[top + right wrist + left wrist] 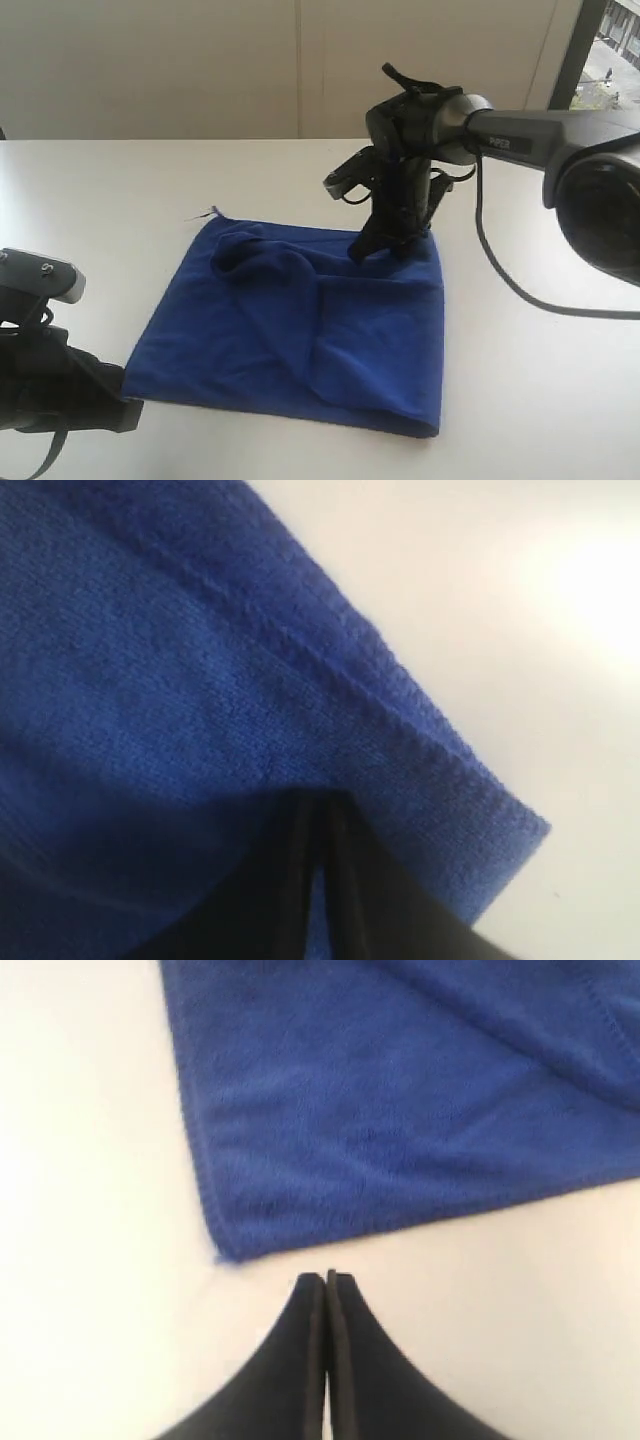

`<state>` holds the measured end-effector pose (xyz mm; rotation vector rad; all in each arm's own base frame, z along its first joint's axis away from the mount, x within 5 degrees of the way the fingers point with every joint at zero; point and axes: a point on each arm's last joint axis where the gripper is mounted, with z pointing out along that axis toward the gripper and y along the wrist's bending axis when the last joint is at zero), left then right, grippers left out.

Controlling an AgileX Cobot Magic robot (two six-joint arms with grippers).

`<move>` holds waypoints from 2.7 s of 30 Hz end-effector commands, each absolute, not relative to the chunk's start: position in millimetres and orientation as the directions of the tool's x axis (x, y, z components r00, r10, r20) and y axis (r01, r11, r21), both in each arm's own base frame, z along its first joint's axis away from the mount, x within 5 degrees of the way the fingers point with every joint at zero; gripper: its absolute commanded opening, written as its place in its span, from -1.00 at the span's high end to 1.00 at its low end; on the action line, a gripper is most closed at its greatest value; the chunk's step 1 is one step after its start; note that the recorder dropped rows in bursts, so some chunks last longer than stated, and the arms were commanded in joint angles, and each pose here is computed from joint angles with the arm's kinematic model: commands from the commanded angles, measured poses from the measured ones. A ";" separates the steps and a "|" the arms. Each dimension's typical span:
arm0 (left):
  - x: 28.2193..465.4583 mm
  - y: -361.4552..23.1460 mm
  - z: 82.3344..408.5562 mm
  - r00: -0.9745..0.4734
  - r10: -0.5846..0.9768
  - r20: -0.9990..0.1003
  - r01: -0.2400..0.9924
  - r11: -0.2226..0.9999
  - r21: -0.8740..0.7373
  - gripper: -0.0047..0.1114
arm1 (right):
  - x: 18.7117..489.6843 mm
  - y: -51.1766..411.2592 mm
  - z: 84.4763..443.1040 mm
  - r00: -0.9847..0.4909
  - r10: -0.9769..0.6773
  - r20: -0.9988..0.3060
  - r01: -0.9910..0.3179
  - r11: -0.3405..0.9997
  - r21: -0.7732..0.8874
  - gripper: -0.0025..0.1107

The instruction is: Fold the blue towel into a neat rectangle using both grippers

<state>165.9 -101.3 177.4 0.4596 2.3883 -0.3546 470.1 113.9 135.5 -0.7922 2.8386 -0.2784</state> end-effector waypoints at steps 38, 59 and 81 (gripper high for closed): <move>164.2 -101.2 177.7 -0.711 0.228 -0.666 0.414 0.900 -0.134 0.92 | 310.0 24.6 155.4 -0.953 -0.279 0.118 -0.297 0.934 -0.198 0.86; 162.8 -101.0 176.5 -0.722 0.235 -0.651 0.416 0.899 -0.137 0.92 | 320.8 102.7 141.5 -0.843 -0.518 -0.148 -0.513 0.856 -0.071 0.96; 161.8 -100.9 175.7 -0.730 0.238 -0.640 0.416 0.899 -0.140 0.92 | 264.9 165.7 126.1 -0.728 -0.685 0.005 -0.685 0.728 0.020 0.96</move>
